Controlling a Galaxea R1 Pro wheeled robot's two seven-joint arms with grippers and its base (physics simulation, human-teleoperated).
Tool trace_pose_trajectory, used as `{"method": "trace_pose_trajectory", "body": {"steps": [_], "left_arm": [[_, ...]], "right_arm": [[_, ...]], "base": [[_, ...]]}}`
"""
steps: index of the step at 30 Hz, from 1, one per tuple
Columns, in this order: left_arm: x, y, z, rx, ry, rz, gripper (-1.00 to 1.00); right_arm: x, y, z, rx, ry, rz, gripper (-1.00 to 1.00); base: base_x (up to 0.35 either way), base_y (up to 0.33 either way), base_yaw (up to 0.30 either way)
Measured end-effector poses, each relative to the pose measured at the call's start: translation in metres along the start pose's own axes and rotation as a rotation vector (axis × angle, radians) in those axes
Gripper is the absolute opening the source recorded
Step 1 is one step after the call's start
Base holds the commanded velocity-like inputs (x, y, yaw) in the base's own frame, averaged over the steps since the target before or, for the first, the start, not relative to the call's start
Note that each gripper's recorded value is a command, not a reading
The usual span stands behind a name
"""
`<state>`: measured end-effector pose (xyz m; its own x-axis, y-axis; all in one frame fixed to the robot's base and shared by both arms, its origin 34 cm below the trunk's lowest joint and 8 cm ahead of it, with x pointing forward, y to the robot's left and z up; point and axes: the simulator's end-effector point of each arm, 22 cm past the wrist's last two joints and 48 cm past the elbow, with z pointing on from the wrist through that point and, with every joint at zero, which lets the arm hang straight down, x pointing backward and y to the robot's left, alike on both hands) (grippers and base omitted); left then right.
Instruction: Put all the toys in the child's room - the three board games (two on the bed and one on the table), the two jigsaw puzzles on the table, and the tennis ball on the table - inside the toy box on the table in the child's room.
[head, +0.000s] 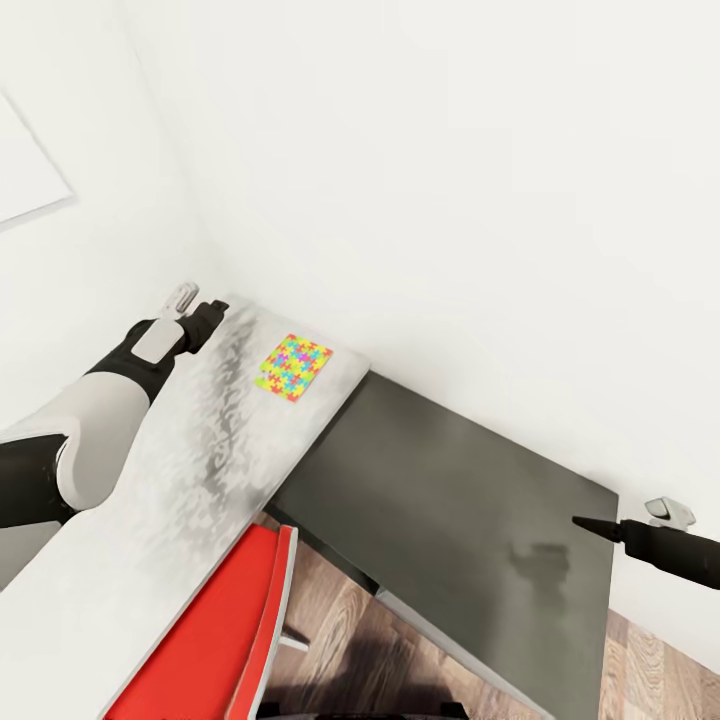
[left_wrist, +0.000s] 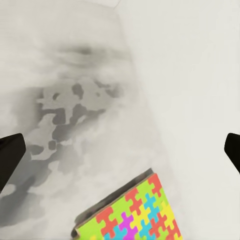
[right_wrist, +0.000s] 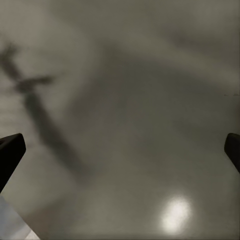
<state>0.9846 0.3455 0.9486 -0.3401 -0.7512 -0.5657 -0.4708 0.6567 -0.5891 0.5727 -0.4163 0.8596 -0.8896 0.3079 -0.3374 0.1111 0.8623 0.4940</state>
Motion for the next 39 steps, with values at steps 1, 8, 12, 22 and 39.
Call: {"method": "trace_pose_trajectory", "body": {"steps": [1,8,12,22,39], "left_arm": [[0.001,0.001,0.001,-0.001,0.001,0.0,1.0],[0.006,0.009,0.006,-0.011,0.011,-0.004,1.0],[0.01,0.013,0.008,-0.017,0.016,-0.005,1.0],[0.012,0.011,0.012,-0.014,0.023,-0.007,1.0],[0.005,-0.015,0.012,0.019,0.016,-0.01,1.0]], "right_arm": [[0.0,0.0,0.0,0.001,0.001,0.001,1.0],[0.004,-0.003,0.003,0.004,0.011,0.004,1.0],[0.006,-0.004,0.005,0.007,0.018,0.006,1.0],[0.008,-0.006,0.008,0.01,0.024,0.009,1.0],[0.008,-0.005,0.008,0.009,0.024,0.003,1.0]], "base": [[0.0,0.0,0.0],[0.0,0.0,0.0],[0.0,0.0,0.0],[0.0,0.0,0.0],[0.0,0.0,0.0]]}}
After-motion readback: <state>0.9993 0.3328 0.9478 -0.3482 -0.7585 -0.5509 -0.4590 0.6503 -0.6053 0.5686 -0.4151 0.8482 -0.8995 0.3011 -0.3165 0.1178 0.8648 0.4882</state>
